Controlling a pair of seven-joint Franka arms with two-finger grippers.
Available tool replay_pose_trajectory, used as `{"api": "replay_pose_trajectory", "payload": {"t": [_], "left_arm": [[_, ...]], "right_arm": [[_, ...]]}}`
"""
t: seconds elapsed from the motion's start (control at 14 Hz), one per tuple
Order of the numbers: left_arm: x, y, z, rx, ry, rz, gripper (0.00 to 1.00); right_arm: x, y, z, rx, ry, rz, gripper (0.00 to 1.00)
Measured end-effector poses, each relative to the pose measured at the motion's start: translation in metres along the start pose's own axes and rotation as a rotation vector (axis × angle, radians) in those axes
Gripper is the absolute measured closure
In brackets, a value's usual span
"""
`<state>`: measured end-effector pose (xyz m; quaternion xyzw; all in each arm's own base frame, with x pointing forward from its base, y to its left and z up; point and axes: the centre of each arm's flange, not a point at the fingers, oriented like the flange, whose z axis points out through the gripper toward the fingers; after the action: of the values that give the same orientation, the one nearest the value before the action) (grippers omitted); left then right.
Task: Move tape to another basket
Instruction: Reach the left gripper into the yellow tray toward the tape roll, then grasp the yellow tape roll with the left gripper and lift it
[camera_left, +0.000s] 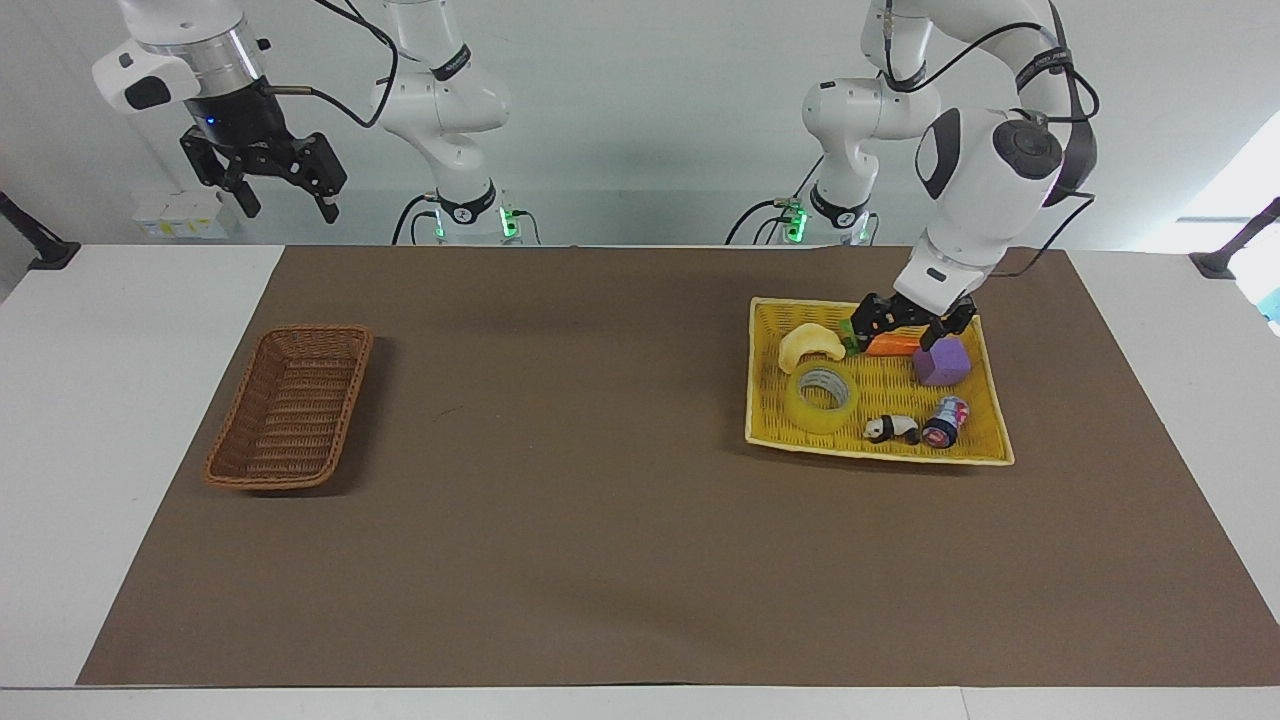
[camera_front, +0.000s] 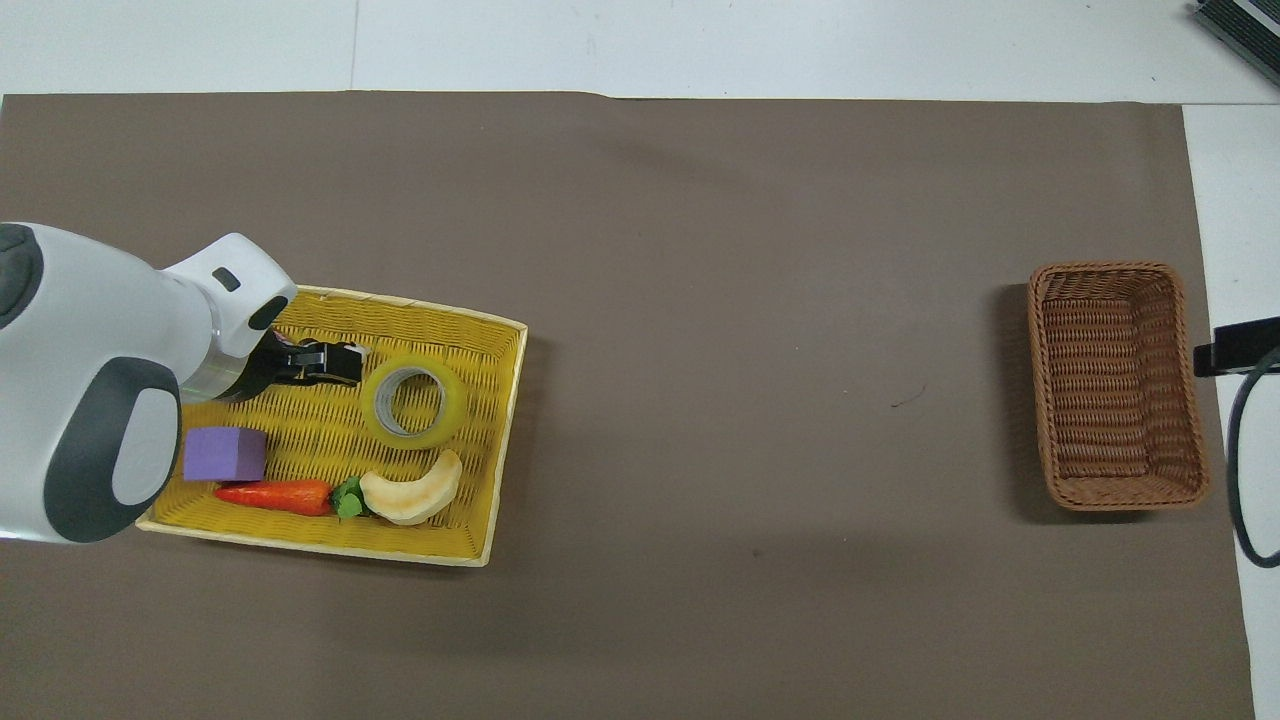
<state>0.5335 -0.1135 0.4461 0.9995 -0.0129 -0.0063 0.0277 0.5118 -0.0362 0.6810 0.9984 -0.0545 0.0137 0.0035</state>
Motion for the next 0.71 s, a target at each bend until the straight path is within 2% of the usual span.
{"api": "replay_pose_trajectory", "payload": {"t": [0.29, 0.43, 0.57, 0.71], "left_arm": [[0.003, -0.002, 0.074, -0.006, 0.002, -0.005, 0.00], [-0.001, -0.004, 0.094, -0.019, 0.007, -0.018, 0.01], [-0.006, -0.006, 0.108, -0.033, 0.016, -0.034, 0.05], [-0.012, -0.007, 0.117, -0.033, 0.011, -0.037, 0.15]], "right_arm": [[0.000, 0.000, 0.000, 0.000, 0.000, 0.000, 0.00], [0.000, 0.000, 0.000, 0.000, 0.000, 0.000, 0.00], [0.000, 0.000, 0.000, 0.000, 0.000, 0.000, 0.00], [0.000, 0.000, 0.000, 0.000, 0.000, 0.000, 0.00]]}}
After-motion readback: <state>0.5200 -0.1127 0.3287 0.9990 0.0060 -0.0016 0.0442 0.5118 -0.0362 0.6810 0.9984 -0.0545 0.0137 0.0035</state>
